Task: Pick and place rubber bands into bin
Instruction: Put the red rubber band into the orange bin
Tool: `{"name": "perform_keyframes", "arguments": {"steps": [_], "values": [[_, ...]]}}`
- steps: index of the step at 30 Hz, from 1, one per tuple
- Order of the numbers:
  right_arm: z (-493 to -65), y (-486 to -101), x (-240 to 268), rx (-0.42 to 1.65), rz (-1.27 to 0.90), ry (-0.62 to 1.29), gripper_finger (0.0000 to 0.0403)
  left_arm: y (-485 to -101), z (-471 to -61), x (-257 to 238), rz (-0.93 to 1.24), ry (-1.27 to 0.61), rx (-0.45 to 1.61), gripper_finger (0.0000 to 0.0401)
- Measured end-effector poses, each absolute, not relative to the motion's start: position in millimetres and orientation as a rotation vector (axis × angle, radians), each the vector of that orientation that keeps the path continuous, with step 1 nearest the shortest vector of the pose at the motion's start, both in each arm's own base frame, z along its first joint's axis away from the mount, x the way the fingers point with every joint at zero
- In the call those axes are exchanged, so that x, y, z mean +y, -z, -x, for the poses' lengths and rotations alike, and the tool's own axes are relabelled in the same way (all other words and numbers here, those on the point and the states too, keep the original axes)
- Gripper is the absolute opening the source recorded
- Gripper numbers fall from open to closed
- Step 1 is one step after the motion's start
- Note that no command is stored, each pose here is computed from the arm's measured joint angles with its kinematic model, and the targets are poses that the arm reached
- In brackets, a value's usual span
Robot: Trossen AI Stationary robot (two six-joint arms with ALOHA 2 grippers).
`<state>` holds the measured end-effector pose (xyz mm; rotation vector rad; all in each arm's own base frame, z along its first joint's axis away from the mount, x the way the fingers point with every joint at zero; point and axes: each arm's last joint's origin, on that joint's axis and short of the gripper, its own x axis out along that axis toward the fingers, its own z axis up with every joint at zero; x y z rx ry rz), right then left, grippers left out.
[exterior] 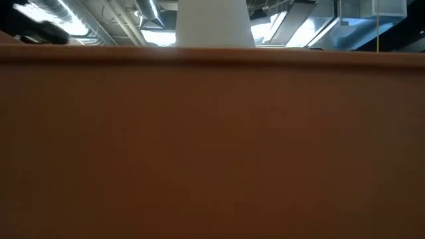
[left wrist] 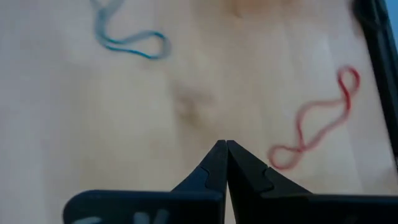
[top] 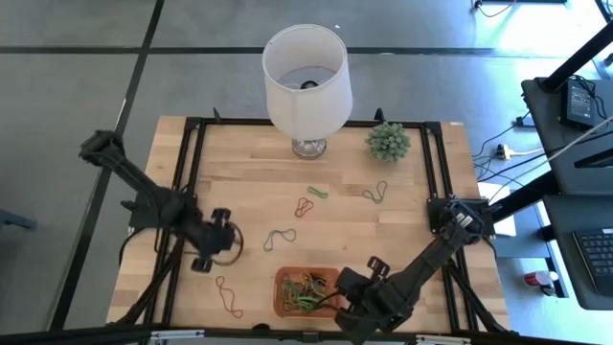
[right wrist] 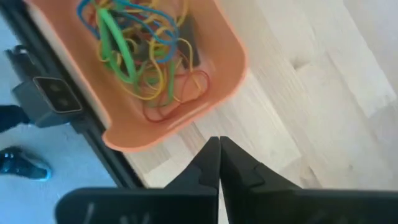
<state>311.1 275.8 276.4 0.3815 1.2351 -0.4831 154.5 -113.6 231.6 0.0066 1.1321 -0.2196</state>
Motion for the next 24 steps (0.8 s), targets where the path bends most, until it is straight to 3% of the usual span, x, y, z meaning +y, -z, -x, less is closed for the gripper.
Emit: {"name": "perform_keyframes", "arguments": {"steps": [8, 19, 24], "values": [[-289, -246, 297, 1.183, -0.530, 0.482, 0.0006, -205, -154, -150, 0.004, 0.161, 1.285, 0.0016], [-245, -219, 330, 1.086, -0.766, 0.512, 0.0007, -177, -156, -170, 0.036, 0.068, 1.375, 0.0124], [-233, -220, 341, 0.989, -0.830, 0.518, 0.0007, -157, -154, -185, 0.045, 0.032, 1.417, 0.0134]]}}
